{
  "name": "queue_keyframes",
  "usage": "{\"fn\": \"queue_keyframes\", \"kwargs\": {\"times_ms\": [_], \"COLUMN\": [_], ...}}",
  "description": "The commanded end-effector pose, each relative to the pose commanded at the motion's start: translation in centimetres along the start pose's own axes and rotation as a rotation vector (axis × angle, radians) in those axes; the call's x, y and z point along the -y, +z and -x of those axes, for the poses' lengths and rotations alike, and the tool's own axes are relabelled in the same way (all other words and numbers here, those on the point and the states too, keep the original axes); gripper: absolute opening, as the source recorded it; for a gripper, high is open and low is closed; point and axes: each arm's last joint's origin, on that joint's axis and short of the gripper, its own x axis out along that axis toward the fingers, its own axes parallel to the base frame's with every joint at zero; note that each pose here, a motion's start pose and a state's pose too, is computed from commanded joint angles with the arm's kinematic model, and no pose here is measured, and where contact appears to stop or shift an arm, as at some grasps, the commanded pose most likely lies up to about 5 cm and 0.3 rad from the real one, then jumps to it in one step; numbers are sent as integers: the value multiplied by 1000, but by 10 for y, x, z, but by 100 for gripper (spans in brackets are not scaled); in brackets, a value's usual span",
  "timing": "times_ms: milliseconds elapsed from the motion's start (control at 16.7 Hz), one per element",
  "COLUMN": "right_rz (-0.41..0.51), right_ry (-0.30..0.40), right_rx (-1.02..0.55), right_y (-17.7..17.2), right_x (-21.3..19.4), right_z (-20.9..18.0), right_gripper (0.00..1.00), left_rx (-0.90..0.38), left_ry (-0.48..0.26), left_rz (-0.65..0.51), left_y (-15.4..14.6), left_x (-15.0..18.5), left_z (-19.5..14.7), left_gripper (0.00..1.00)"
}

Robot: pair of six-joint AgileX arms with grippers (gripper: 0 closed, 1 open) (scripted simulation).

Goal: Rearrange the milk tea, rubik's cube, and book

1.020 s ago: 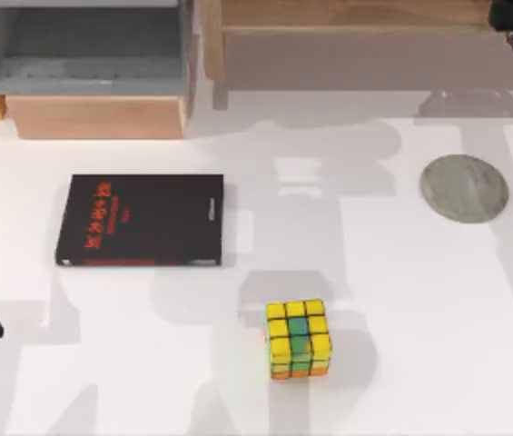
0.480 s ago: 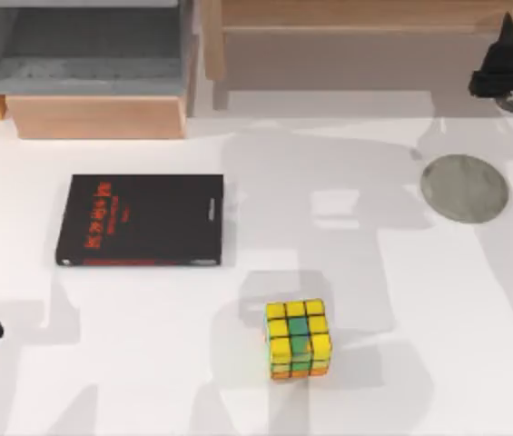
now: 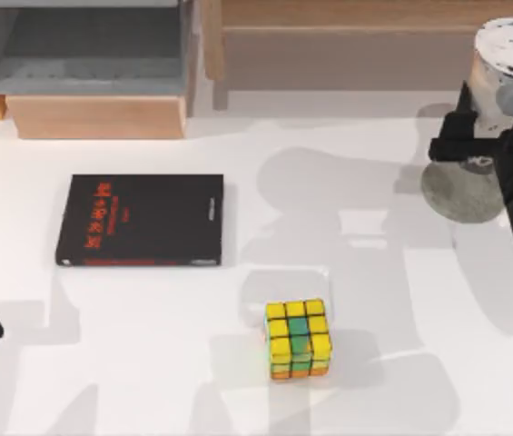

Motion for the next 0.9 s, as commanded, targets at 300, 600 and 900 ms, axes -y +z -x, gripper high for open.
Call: {"fn": "queue_keyframes", "kwargs": {"times_ms": [300,600,900], "right_rz": [-1,0,0], "right_ry": [0,-1,0], "right_rx": [2,1,0], "right_y": [-4,-23,-30], "right_x": [1,0,0], "right_z": [-1,-1,0], "right_gripper": [0,0,0], "left_rx": [0,0,0], "left_ry": [0,0,0], "left_rz": [0,0,0], "left_y": [0,0,0], "left_x": [0,0,0], "left_z": [0,0,0], "left_gripper": [100,100,100]}}
